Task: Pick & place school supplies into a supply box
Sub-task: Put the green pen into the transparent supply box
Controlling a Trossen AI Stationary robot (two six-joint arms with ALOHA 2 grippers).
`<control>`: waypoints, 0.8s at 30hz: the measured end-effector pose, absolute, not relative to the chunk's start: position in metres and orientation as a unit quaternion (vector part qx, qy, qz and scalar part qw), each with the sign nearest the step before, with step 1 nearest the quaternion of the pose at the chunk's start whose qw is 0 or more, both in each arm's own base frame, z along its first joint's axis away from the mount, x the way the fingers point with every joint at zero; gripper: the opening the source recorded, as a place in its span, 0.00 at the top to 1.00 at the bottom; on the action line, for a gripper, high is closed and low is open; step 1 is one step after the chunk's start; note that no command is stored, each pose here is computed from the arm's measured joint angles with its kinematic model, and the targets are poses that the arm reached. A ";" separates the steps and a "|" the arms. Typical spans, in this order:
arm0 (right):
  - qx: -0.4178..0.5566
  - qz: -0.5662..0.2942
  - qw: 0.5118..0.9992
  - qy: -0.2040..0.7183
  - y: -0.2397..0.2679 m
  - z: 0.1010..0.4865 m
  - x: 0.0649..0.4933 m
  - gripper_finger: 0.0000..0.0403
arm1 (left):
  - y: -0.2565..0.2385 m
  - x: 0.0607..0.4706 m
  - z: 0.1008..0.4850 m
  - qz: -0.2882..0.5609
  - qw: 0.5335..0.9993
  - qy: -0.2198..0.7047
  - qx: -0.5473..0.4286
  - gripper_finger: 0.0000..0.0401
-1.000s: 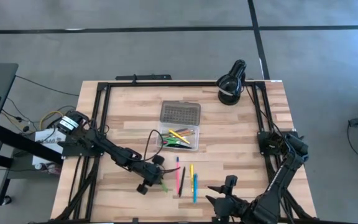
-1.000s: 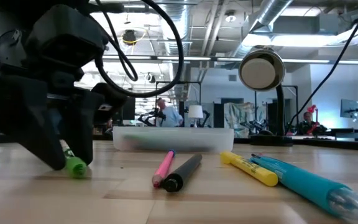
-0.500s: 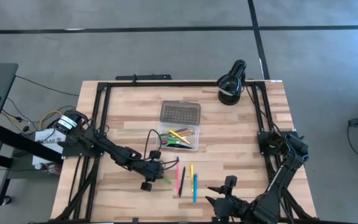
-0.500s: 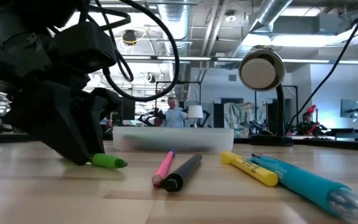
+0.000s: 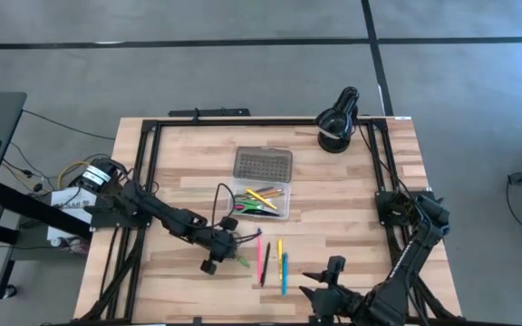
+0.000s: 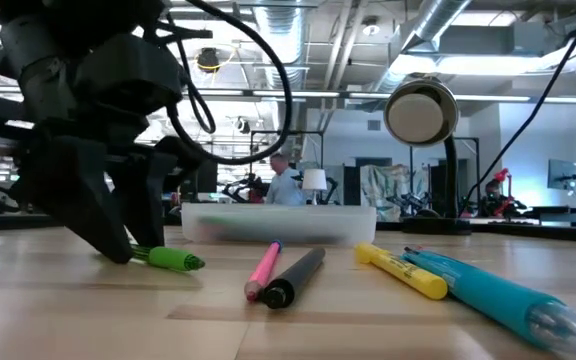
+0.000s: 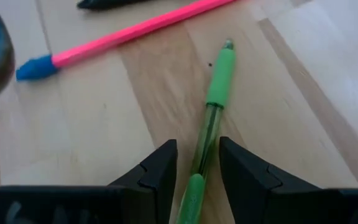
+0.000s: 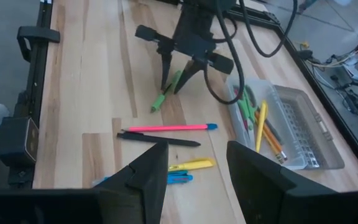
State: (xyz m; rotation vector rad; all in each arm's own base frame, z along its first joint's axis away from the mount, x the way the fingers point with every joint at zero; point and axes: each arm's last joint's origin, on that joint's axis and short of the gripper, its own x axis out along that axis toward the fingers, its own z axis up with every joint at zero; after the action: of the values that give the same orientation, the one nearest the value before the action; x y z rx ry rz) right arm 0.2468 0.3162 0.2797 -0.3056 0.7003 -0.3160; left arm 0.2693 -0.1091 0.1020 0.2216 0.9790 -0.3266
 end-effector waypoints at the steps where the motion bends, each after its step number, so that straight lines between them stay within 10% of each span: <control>1: -0.148 -0.153 0.916 0.340 0.316 0.280 0.247 0.61 | -0.108 0.269 0.102 -0.149 0.864 0.471 0.096 0.71; 24: -0.146 -0.153 0.917 0.340 0.317 0.279 0.247 0.68 | -0.107 0.272 0.106 -0.126 0.858 0.493 0.069 0.71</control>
State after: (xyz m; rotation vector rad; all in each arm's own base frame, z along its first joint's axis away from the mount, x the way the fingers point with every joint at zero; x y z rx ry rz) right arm 0.2474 0.3170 0.2791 -0.3001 0.6989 -0.3140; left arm 0.2725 -0.1068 0.1061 0.1448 1.0363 -0.2642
